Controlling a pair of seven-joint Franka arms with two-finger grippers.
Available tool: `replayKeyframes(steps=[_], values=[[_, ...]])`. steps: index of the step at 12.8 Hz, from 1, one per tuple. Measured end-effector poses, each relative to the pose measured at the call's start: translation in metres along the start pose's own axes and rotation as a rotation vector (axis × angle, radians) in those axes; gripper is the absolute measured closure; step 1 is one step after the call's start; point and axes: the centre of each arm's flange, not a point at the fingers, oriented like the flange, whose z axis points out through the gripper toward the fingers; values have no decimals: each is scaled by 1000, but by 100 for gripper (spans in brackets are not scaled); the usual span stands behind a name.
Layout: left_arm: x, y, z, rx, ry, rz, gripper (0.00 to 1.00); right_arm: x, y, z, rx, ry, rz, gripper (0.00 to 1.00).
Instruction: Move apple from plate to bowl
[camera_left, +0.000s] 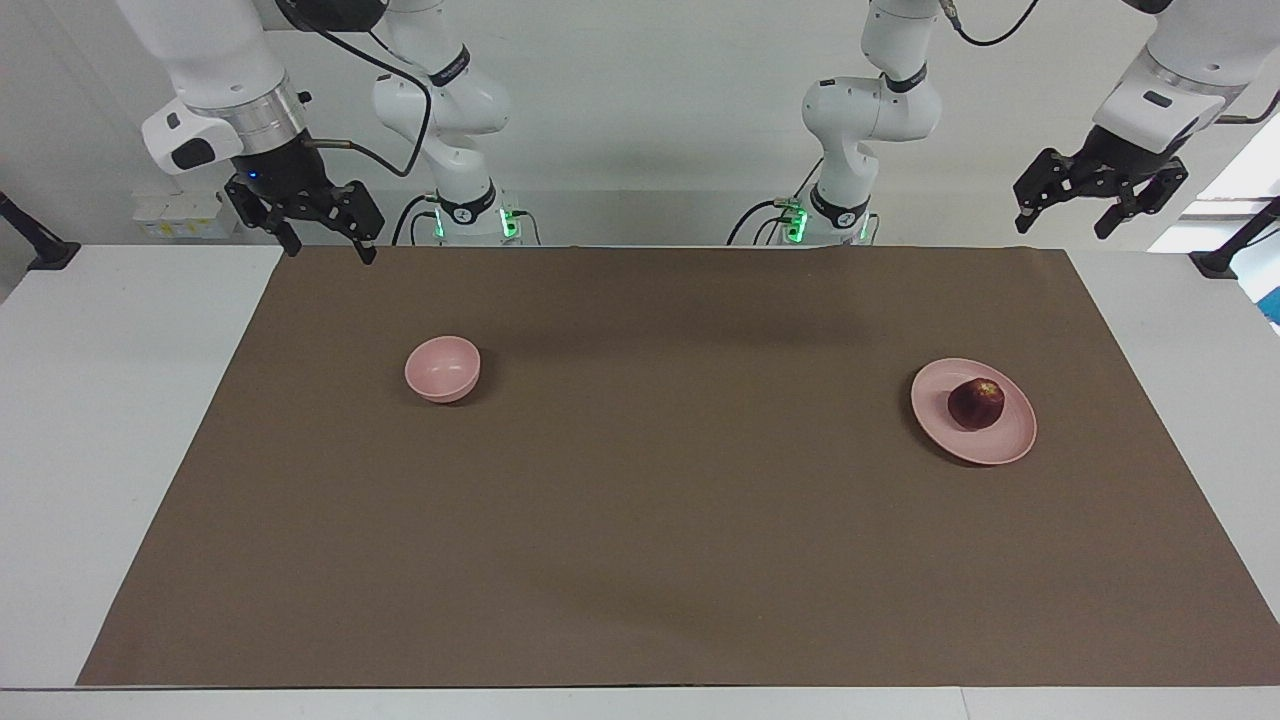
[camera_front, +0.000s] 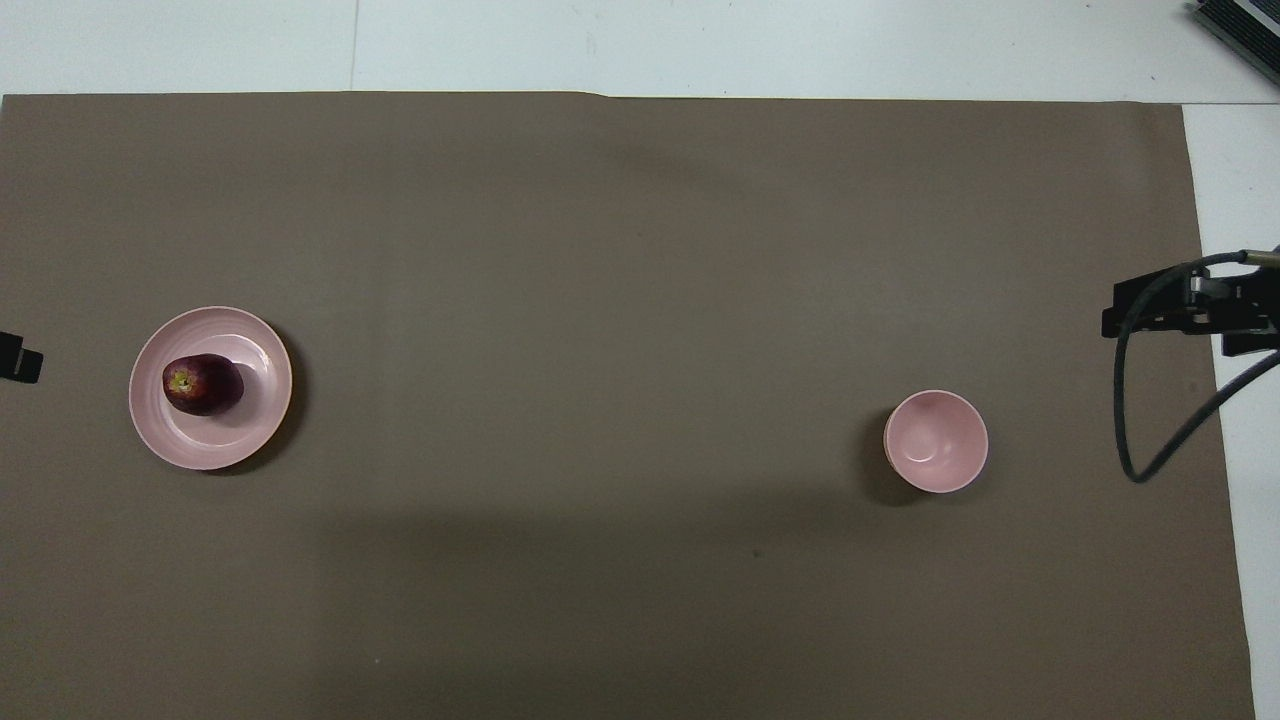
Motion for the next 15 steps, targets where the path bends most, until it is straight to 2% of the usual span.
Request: replayKeyframes(steps=[11,15], values=[[0,2,0,-1,-1,2,0,0,0,0,0,-2,-1,0],[6,1,2,4,45,3,0,-2,-8,2,-1,-8,-20,0]])
